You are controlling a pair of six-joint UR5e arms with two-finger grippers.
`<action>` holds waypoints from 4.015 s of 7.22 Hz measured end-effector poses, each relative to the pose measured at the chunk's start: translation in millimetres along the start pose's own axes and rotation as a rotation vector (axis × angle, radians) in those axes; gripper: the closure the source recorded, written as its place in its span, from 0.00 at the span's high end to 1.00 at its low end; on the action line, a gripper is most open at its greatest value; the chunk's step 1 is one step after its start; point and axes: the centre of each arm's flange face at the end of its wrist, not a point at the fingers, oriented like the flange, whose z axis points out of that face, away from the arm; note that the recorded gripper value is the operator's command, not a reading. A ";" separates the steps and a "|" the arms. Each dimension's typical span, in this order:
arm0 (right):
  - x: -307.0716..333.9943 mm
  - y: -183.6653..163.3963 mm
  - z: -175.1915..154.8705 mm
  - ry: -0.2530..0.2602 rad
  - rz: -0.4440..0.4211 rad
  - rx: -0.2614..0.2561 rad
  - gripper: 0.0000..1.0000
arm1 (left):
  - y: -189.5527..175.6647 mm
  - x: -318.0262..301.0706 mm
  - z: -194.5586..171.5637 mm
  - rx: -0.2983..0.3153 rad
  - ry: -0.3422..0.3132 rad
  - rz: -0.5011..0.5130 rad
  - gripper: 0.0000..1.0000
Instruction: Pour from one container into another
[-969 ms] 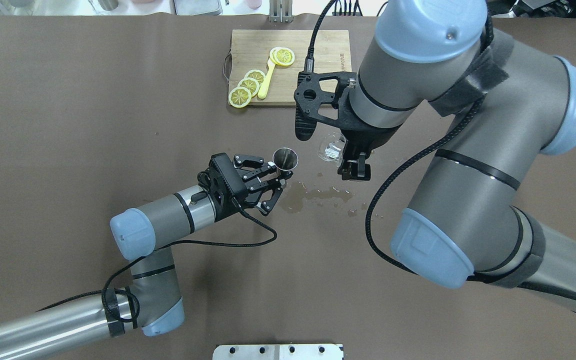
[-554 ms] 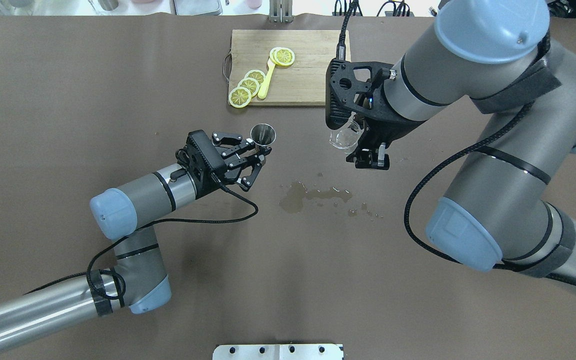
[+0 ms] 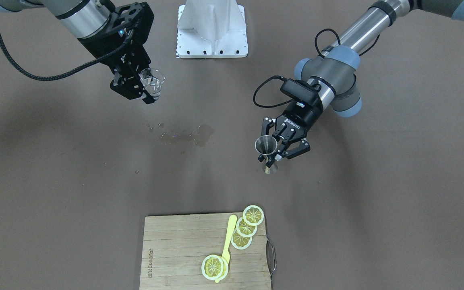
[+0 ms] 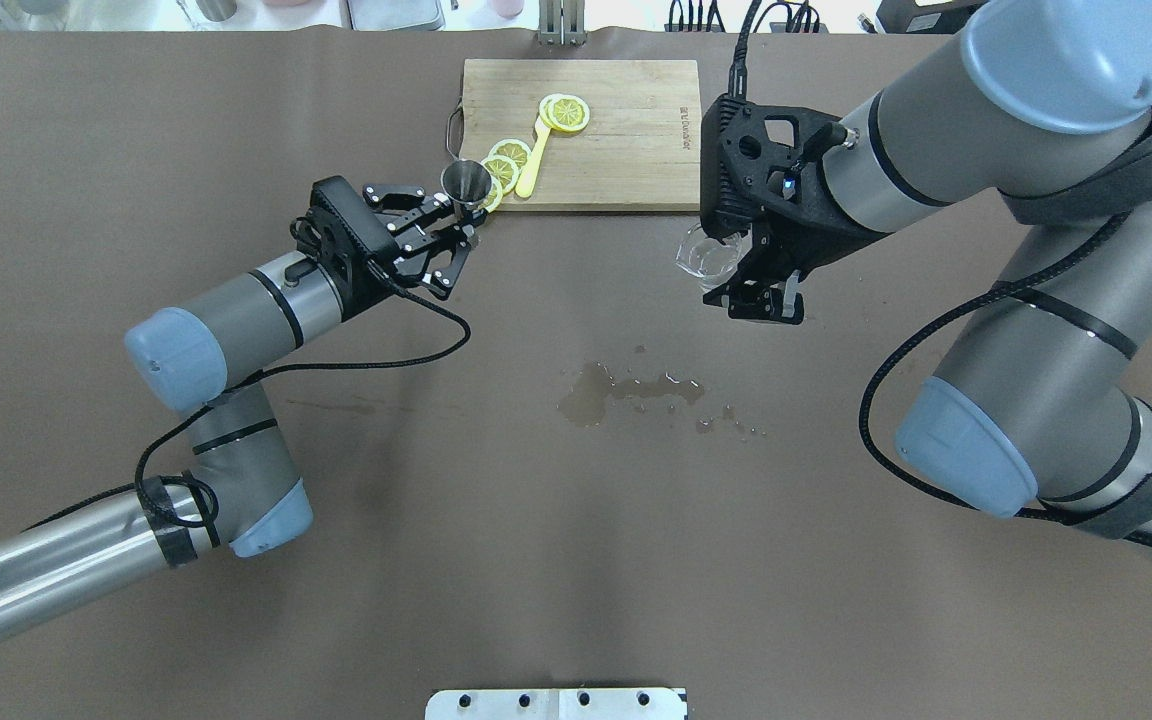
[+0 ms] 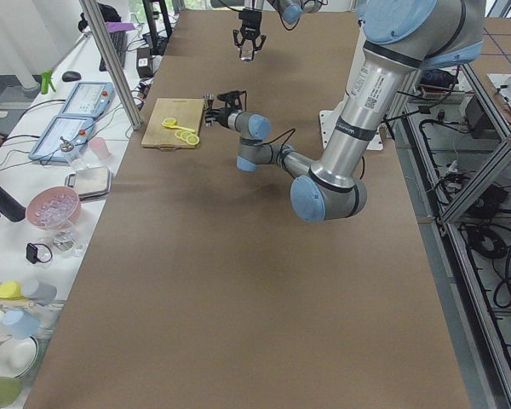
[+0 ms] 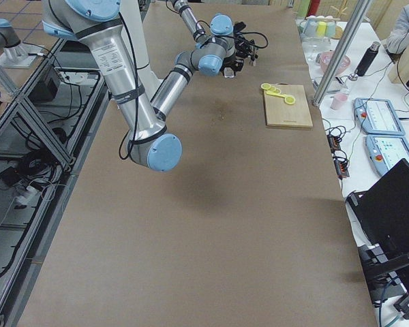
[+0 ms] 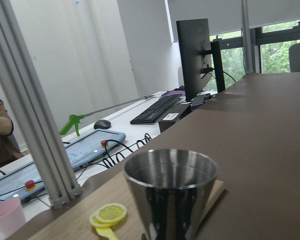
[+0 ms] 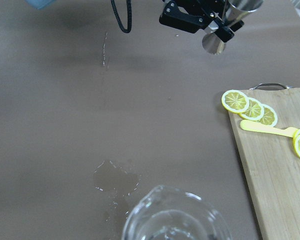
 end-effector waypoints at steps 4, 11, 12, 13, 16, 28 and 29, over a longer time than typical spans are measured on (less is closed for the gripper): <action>37.5 103.7 22.8 0.072 0.119 0.239 0.00 | 22.6 -67.3 -23.8 -0.049 -0.099 0.030 0.00; 86.9 290.6 89.0 0.023 0.164 0.313 0.00 | 20.0 -120.1 -59.7 0.024 -0.300 -0.117 0.00; 88.8 299.9 98.6 -0.003 0.167 0.305 0.00 | 19.6 -135.5 -62.8 0.024 -0.349 -0.185 0.00; 89.5 305.9 107.3 -0.034 0.171 0.293 0.00 | 17.4 -148.2 -61.9 0.013 -0.423 -0.213 0.00; 77.0 323.7 128.0 -0.094 0.184 0.256 0.00 | 15.1 -140.8 -53.5 0.018 -0.697 -0.336 0.00; 61.2 336.4 154.0 -0.065 0.038 0.249 1.00 | 109.2 11.8 -29.7 0.136 -1.178 -0.436 0.00; 62.4 336.1 153.4 -0.061 0.039 0.249 1.00 | 106.9 29.7 -26.5 0.148 -1.151 -0.434 0.00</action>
